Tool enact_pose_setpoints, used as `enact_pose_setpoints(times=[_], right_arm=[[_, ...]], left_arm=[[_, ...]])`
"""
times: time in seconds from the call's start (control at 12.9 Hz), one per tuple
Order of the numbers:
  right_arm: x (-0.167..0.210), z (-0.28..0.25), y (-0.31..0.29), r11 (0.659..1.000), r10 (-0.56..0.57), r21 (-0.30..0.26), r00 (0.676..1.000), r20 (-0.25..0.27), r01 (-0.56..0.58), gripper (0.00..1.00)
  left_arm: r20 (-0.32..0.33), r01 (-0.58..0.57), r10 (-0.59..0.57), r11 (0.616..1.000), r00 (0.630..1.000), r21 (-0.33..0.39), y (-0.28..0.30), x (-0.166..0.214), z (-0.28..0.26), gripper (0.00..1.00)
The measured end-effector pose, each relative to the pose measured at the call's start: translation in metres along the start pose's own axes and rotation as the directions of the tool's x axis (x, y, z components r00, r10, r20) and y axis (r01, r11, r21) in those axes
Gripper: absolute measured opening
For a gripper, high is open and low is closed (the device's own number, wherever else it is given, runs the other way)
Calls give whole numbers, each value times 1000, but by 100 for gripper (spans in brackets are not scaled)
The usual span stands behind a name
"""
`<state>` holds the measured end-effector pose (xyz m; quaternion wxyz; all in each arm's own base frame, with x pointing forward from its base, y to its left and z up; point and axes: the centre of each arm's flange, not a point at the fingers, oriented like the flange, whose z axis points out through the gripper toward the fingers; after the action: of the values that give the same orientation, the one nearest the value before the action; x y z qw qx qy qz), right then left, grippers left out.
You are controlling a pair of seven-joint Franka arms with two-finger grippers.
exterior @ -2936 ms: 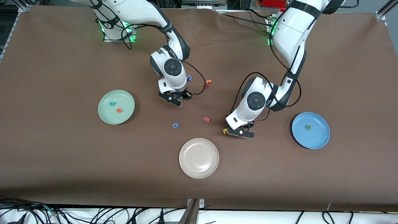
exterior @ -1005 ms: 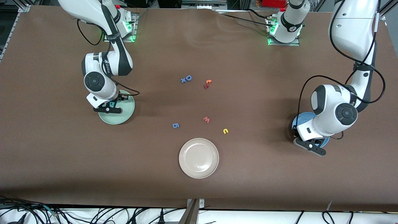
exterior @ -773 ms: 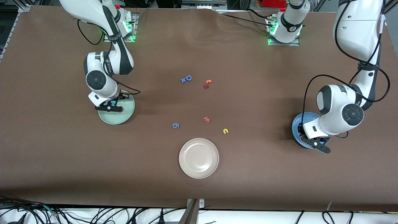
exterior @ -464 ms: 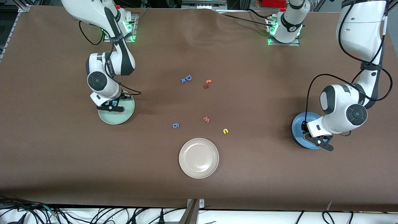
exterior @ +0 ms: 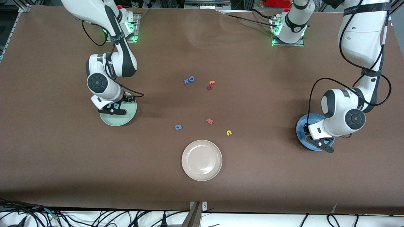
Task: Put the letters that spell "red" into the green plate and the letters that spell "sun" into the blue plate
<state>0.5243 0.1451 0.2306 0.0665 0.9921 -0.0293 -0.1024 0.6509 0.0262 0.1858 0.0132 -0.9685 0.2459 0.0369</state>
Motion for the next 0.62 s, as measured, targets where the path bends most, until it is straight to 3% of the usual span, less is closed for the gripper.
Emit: enact_pose_setpoints(times=[0.08,0.15,0.62], right_arm=[[6,-24,-6,1000,-7,5,1000,19,7,97],[12,-51,-12,1000,-15,12,1000,26,15,100],[23,-194,-9,999,-24,25,997,68,22,100]], left_arm=[[-1,0,0,1000,1000,2,0,0,4,28],[-1,0,0,1000,1000,2,0,0,6,33],[-25,-3,4,1000,1000,12,-1,7,-14,98]])
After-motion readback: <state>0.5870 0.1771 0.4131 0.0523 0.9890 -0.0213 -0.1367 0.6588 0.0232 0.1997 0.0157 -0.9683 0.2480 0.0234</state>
